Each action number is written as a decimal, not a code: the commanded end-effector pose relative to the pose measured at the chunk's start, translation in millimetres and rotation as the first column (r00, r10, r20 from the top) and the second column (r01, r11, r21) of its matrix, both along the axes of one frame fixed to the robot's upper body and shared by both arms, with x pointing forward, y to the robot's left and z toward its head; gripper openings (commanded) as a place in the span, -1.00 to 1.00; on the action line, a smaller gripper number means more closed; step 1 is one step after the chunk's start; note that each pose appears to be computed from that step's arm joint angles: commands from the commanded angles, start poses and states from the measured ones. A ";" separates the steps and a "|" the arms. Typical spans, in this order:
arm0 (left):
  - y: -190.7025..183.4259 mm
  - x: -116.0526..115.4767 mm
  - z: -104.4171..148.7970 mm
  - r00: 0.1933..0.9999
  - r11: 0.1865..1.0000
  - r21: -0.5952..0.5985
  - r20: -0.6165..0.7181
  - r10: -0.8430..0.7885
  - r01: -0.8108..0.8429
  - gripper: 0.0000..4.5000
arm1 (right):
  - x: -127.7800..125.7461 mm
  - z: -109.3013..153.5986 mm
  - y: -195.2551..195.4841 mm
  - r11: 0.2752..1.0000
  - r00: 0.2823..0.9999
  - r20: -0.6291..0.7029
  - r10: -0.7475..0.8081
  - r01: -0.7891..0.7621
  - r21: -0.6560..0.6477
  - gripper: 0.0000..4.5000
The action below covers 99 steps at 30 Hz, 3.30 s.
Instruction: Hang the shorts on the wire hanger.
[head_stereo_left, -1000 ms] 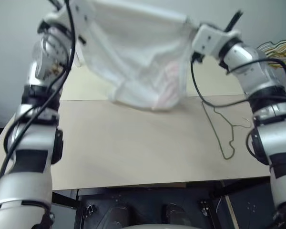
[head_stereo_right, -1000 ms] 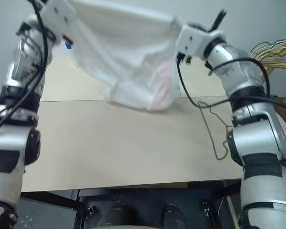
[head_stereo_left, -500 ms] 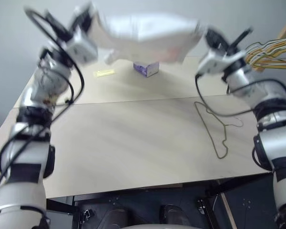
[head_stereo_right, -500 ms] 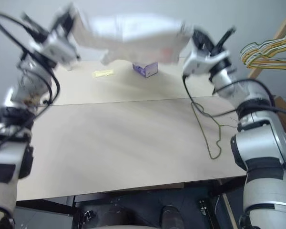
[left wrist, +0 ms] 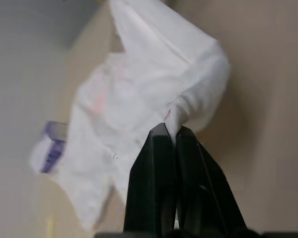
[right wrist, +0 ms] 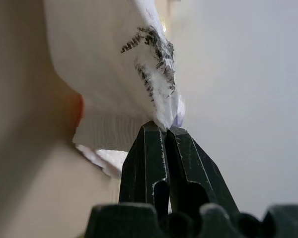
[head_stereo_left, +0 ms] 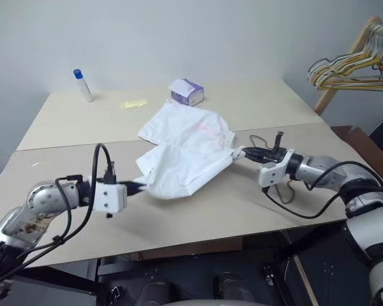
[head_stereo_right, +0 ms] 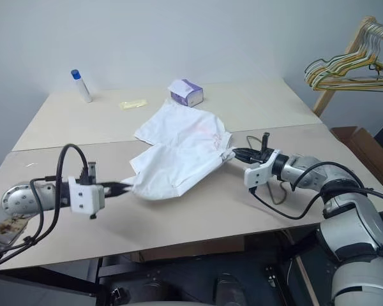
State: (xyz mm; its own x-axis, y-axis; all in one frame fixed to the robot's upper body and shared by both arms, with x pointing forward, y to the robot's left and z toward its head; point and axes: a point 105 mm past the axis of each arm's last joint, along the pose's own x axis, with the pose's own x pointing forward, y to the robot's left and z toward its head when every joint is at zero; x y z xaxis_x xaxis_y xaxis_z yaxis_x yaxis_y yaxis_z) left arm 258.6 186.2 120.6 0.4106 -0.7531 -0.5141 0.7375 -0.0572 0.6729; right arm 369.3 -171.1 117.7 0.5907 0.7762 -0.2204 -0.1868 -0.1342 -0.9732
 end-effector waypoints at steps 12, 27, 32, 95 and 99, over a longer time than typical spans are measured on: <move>-11.0 -55.9 -2.6 0.957 0.979 0.077 -0.241 -0.163 0.187 -0.99 | -51.6 -20.7 -7.1 0.982 0.979 -0.122 0.166 -0.176 -0.074 -1.00; -13.0 -63.5 10.8 0.942 0.990 -0.018 -0.306 -0.136 0.137 0.11 | -66.3 -25.3 -8.8 0.985 0.966 -0.209 0.153 -0.167 -0.050 0.09; -3.1 -47.2 31.3 0.951 0.996 -0.070 -0.299 -0.075 0.057 0.88 | -69.5 -20.9 -11.9 0.986 0.964 -0.224 0.145 -0.159 -0.044 0.89; -49.1 12.1 98.7 0.908 0.850 -0.519 -0.391 -0.147 -0.086 0.99 | -43.7 4.5 -116.4 0.383 0.181 -0.854 -0.488 0.923 -0.024 1.00; -55.1 10.7 97.9 0.909 0.845 -0.530 -0.385 -0.162 -0.074 0.99 | -44.9 -5.9 -125.3 0.276 0.051 -0.870 -0.491 0.956 -0.099 1.00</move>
State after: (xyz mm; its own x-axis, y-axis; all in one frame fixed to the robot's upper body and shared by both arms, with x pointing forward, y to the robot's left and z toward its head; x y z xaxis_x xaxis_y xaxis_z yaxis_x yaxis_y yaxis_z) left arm 273.3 136.1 207.6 0.2347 -0.9568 -0.1713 0.9573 0.1970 0.2115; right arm 324.3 -290.7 107.6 0.7086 0.1437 -0.6908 -0.4511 0.8451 -0.2870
